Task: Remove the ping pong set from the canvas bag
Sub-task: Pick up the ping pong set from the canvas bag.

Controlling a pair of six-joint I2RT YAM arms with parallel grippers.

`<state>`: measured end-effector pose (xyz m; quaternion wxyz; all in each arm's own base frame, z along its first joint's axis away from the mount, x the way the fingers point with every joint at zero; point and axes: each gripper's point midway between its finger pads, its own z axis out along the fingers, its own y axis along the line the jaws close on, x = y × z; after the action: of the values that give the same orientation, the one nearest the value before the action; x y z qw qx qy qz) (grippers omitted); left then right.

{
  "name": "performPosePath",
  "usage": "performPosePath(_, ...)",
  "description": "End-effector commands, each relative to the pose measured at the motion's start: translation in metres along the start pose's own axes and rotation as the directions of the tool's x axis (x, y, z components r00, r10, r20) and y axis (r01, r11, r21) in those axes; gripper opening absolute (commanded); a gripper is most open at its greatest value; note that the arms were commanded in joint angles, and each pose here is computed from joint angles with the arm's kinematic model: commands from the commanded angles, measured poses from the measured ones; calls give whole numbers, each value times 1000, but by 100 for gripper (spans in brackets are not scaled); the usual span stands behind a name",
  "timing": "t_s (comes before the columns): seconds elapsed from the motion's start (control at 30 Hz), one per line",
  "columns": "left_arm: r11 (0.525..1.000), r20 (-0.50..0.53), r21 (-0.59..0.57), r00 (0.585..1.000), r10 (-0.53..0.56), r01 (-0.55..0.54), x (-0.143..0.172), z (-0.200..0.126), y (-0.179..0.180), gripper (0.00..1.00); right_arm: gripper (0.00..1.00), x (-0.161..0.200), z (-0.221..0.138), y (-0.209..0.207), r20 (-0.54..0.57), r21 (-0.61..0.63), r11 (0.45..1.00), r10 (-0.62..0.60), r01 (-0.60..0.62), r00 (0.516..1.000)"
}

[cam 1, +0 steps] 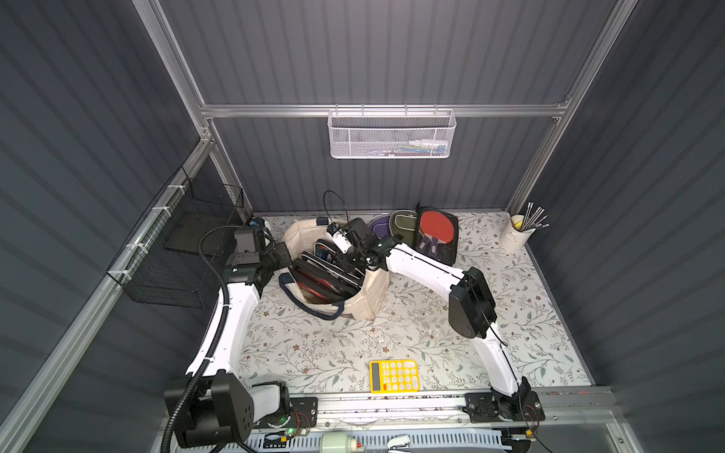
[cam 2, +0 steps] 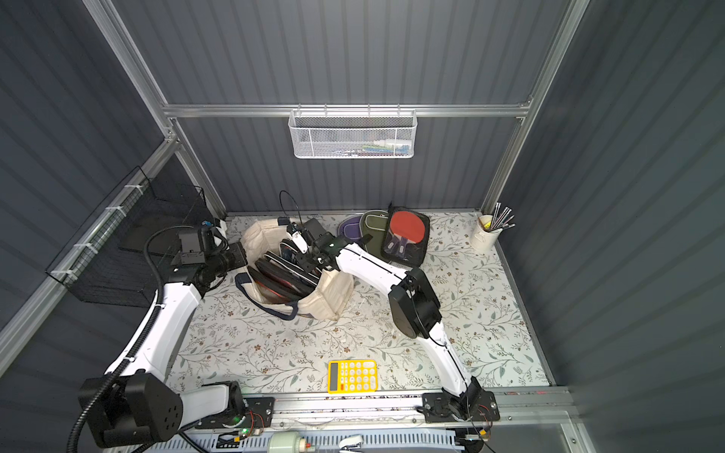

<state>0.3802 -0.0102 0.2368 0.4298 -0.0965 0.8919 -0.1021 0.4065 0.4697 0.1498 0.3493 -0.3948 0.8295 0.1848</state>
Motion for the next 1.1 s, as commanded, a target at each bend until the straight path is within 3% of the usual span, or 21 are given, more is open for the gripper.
performPosePath(0.0, 1000, -19, 0, 1000, 8, -8, 7, -4, 1, 0, 4, 35, 9, 7, -104, -8, 1000, -6, 5, 995)
performPosePath(0.07, 1000, -23, 2, 1000, 7, -7, 8, -3, 1, 0, 0, 31, 5, 7, -91, -6, 1000, -12, 12, 996)
performPosePath(0.57, 1000, 5, 8, 1000, -5, 5, -1, -5, -1, 0, 0, -43, -66, 21, 93, 30, 997, -73, 71, 993)
performPosePath(1.07, 1000, 24, 25, 1000, -14, 14, -9, -5, -3, 0, 0, -91, -124, 32, 214, 48, 996, -85, 77, 973)
